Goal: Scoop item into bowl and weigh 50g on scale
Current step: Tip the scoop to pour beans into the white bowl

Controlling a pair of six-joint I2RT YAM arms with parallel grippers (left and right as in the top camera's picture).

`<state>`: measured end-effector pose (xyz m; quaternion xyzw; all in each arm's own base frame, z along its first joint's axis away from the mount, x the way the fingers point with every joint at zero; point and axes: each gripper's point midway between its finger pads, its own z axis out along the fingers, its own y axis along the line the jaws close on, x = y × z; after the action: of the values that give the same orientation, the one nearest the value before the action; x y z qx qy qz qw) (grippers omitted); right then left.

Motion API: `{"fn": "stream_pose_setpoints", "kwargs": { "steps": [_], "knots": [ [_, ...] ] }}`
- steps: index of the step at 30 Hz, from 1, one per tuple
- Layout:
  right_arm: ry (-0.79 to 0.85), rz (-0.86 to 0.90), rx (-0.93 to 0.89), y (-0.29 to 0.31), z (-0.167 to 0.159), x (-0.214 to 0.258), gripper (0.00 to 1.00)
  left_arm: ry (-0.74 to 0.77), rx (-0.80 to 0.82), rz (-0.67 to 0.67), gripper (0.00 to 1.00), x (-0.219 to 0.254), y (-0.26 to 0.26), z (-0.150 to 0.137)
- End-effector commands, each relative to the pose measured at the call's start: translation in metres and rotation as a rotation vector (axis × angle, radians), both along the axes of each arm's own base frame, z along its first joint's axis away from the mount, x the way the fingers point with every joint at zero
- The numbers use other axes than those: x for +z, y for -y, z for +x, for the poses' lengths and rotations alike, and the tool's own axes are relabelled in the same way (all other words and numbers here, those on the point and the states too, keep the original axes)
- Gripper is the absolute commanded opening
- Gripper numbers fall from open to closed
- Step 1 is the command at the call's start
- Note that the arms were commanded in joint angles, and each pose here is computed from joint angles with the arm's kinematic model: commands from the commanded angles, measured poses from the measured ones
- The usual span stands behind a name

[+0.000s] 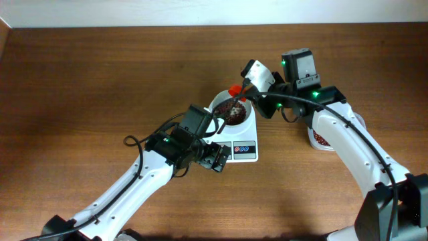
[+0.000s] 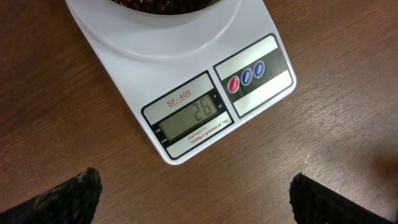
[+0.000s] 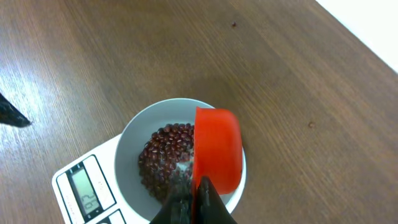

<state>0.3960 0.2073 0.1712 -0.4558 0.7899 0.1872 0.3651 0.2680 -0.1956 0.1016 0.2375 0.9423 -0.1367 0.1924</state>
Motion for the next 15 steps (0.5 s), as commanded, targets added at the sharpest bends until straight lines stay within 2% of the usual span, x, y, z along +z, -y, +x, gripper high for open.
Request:
{"fn": "stream_pose_setpoints", "kwargs": {
  "steps": [1, 9, 13, 15],
  "knots": [
    [0.124, -0.022, 0.062, -0.002, 0.001, 0.028, 0.04, 0.001, -0.009, 0.012, 0.99, -0.003, -0.002, 0.0],
    [0.184, -0.017, 0.073, -0.003, 0.001, 0.051, 0.04, 0.001, -0.009, 0.012, 0.99, -0.003, -0.002, 0.0],
    [0.164, -0.02, 0.071, -0.002, -0.002, 0.048, 0.04, 0.001, -0.01, 0.011, 0.99, -0.003, -0.002, 0.0],
    [0.101, 0.021, 0.008, -0.001, -0.001, 0.048, 0.04, 0.001, -0.009, 0.012, 0.99, -0.003, -0.002, 0.0]
  ]
}}
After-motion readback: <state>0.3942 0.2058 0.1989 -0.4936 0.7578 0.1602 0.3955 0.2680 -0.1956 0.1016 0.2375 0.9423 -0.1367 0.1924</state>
